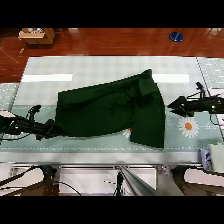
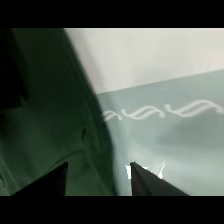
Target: Fold the shirts.
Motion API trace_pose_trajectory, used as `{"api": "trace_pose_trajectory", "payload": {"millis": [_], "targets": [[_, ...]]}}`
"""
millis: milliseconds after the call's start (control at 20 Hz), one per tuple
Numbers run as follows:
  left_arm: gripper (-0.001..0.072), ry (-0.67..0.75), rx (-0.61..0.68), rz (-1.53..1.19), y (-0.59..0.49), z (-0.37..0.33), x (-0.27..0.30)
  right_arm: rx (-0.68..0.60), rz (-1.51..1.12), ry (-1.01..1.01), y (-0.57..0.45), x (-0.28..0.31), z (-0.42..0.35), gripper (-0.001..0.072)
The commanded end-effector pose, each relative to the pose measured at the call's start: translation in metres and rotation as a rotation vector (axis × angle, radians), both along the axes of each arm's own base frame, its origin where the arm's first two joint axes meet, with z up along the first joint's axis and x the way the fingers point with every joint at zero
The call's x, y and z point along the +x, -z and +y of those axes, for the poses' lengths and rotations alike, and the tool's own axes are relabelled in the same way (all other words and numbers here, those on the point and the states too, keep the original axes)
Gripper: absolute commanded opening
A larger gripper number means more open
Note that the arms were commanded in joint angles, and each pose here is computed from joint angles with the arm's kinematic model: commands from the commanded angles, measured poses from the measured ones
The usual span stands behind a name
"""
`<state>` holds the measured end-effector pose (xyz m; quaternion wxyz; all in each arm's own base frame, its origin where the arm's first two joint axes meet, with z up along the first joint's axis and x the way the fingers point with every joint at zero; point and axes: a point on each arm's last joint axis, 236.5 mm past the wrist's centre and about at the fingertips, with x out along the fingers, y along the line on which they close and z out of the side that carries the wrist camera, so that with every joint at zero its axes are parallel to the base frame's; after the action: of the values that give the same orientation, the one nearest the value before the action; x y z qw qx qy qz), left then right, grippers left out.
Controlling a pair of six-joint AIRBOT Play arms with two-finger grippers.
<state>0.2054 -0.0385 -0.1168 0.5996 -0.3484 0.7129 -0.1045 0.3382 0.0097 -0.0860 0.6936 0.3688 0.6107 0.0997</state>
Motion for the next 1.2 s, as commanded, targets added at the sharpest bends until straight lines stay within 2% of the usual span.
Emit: {"api": "trace_pose_trajectory", "payload": {"millis": [0, 50, 150, 200, 250, 300, 400, 550, 650, 750, 900, 1000, 1100, 1150], "targets": [[0.0021, -0.009, 0.014, -0.013, 0.002, 0.003, 0.004, 0.028, -0.015, -0.022, 0.013, 0.011, 0.031, 0.0460], [0.0021, -0.009, 0.014, -0.013, 0.002, 0.003, 0.004, 0.026, -0.019, -0.028, 0.017, 0.015, 0.041, 0.0457], [0.0021, -0.010, 0.014, -0.013, 0.002, 0.003, 0.004, 0.005, -0.012, -0.038, 0.026, 0.019, 0.054, 0.0363], [0.0021, -0.009, 0.015, -0.014, 0.002, 0.003, 0.004, -0.006, -0.019, -0.044, 0.028, 0.021, 0.058, 0.0251], [0.0021, -0.008, 0.021, -0.024, 0.002, 0.004, 0.006, -0.013, -0.037, -0.040, 0.027, 0.026, 0.059, 0.0064], [0.0020, -0.007, 0.031, -0.041, 0.000, 0.007, 0.011, 0.005, -0.064, -0.041, 0.019, 0.032, 0.061, 0.0034], [0.0020, -0.011, 0.066, -0.121, -0.016, 0.017, 0.032, 0.030, -0.165, -0.071, -0.012, 0.045, 0.060, 0.0034], [0.0020, -0.059, 0.129, -0.424, -0.098, 0.032, 0.099, -0.007, -0.386, -0.123, -0.104, 0.066, 0.045, 0.0034], [0.0019, -0.092, 0.138, -0.738, -0.203, 0.029, 0.140, -0.069, -0.582, -0.158, -0.188, 0.073, 0.043, 0.0034], [0.0019, -0.117, 0.143, -1.082, -0.332, 0.013, 0.148, -0.139, -0.825, -0.190, -0.289, 0.066, 0.052, 0.0034], [0.0018, -0.142, 0.312, -1.575, -0.509, -0.006, 0.097, -0.290, -1.237, -0.196, -0.445, 0.021, 0.071, 0.0034], [0.0018, -0.165, 0.506, -1.850, -0.601, -0.016, 0.037, -0.414, -1.432, -0.116, -0.524, -0.019, 0.068, 0.0034], [0.0018, -0.155, 0.681, -1.997, -0.650, -0.028, -0.017, -0.529, -1.551, 0.037, -0.586, -0.062, 0.052, 0.0033], [0.0018, -0.179, 0.713, -2.025, -0.663, -0.032, -0.037, -0.574, -1.576, 0.101, -0.604, -0.084, 0.045, 0.0033]]}}
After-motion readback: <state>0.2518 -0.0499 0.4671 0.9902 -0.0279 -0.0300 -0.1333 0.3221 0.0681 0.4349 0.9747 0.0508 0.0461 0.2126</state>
